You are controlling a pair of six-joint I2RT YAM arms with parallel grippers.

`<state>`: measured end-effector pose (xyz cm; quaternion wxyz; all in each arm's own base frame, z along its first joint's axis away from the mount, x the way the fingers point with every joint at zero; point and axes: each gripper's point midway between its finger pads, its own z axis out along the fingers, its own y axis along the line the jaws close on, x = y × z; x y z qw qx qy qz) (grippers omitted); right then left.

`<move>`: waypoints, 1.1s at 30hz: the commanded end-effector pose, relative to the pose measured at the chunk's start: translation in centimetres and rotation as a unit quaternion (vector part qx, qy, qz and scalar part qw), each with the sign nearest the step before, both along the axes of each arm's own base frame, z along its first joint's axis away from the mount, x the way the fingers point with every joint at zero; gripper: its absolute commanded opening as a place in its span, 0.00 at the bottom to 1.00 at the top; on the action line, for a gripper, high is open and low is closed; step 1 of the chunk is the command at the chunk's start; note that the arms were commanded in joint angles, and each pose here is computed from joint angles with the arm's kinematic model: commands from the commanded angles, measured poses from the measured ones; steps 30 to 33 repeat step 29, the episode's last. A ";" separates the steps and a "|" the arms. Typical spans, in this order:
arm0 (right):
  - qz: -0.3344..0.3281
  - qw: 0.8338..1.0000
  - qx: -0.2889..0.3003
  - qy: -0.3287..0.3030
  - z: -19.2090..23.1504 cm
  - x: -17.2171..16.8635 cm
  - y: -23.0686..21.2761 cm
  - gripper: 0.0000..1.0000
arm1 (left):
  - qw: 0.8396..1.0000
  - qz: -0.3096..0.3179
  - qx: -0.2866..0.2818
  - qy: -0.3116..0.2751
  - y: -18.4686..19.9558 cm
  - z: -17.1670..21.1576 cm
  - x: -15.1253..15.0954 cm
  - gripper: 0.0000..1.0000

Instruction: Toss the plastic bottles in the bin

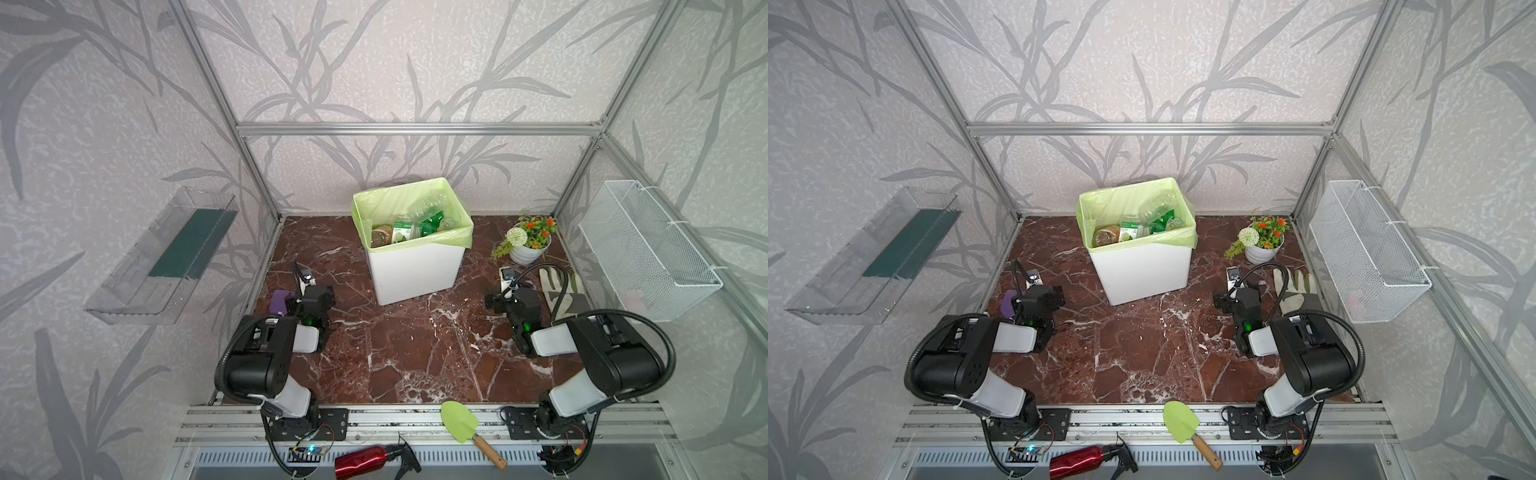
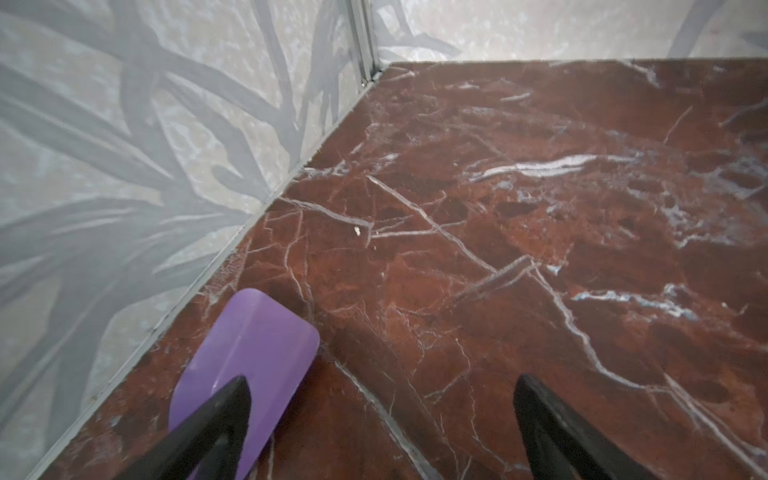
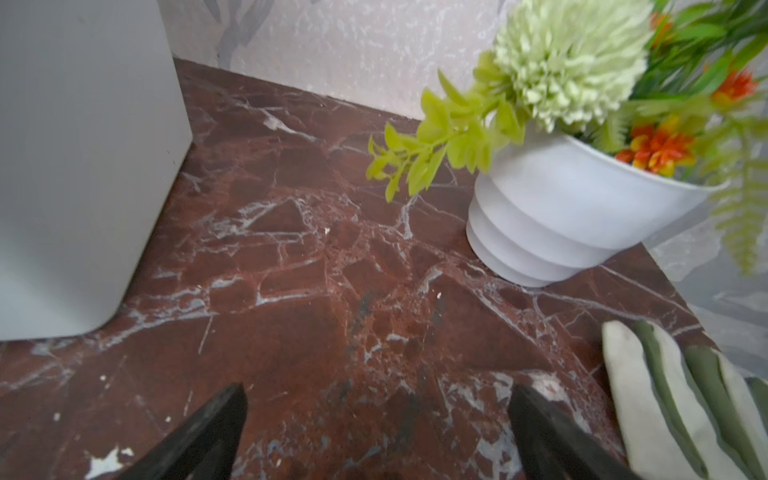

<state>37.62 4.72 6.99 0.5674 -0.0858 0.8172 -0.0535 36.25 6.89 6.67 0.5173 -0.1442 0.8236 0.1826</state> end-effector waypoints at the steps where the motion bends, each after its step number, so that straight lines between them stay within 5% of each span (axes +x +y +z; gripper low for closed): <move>1: -0.007 0.999 0.016 -0.050 2.9 1.4 -0.4 0.99 | 0.997 -0.033 -0.026 -0.061 -0.9 3.1 2.3 0.99; 33: -0.021 0.999 0.037 -0.025 2.4 2.0 -1.4 0.99 | 0.996 -0.042 -0.015 -0.078 -1.1 3.3 2.4 0.99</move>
